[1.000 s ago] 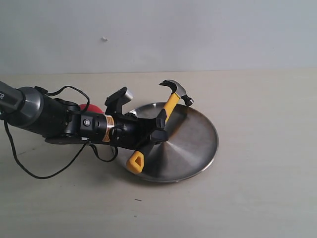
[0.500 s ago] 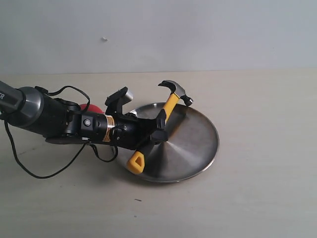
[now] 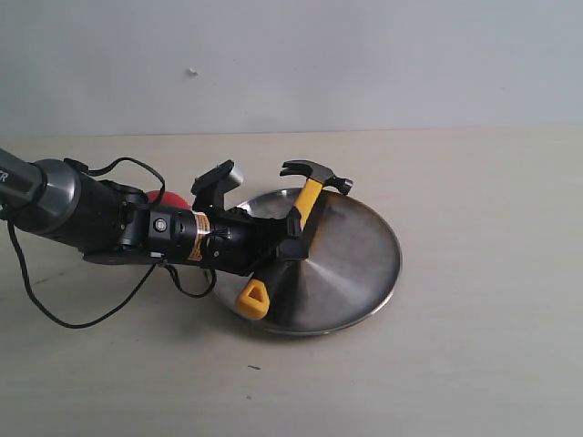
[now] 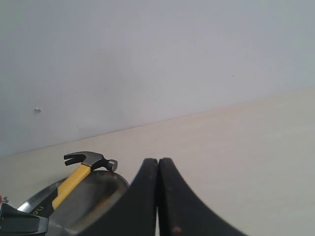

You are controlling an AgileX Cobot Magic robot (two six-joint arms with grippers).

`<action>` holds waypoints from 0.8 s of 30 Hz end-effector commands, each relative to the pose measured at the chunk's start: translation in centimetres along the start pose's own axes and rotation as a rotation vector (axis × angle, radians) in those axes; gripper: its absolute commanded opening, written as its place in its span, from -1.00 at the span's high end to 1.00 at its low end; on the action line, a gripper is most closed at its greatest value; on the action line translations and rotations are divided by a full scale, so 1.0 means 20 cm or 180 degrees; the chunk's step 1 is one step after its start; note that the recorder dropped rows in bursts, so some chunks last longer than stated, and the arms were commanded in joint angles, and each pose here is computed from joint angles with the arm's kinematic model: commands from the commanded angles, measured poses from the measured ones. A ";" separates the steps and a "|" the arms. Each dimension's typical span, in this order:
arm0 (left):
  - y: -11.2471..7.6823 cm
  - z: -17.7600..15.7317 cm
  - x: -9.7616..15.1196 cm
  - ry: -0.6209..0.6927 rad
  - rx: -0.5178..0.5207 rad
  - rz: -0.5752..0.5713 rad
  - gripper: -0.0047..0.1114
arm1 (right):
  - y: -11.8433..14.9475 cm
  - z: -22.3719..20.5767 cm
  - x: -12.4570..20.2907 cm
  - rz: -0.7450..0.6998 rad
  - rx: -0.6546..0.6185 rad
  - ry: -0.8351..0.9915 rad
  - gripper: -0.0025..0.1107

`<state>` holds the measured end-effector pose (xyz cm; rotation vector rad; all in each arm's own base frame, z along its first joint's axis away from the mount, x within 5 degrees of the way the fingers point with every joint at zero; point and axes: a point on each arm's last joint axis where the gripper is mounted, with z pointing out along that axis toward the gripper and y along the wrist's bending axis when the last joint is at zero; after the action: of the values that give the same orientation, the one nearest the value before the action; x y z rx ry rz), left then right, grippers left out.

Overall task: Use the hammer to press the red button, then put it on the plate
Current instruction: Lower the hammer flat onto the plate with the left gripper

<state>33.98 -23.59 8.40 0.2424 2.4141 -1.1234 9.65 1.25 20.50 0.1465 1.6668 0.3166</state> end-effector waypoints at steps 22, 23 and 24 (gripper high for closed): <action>-0.03 0.00 -0.01 -0.0007 0.0083 0.0086 0.08 | 0.00 0.00 0.00 -0.0041 -0.0003 -0.0016 0.96; -0.03 0.00 -0.01 -0.0007 0.0083 0.0086 0.08 | 0.00 0.00 0.00 -0.0041 -0.0003 -0.0016 0.96; -0.03 0.00 -0.01 -0.0007 0.0083 0.0086 0.08 | 0.00 0.00 0.00 -0.0041 -0.0003 -0.0016 0.96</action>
<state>33.90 -23.61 8.38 0.2639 2.4151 -1.1234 9.65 1.25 20.50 0.1465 1.6668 0.3166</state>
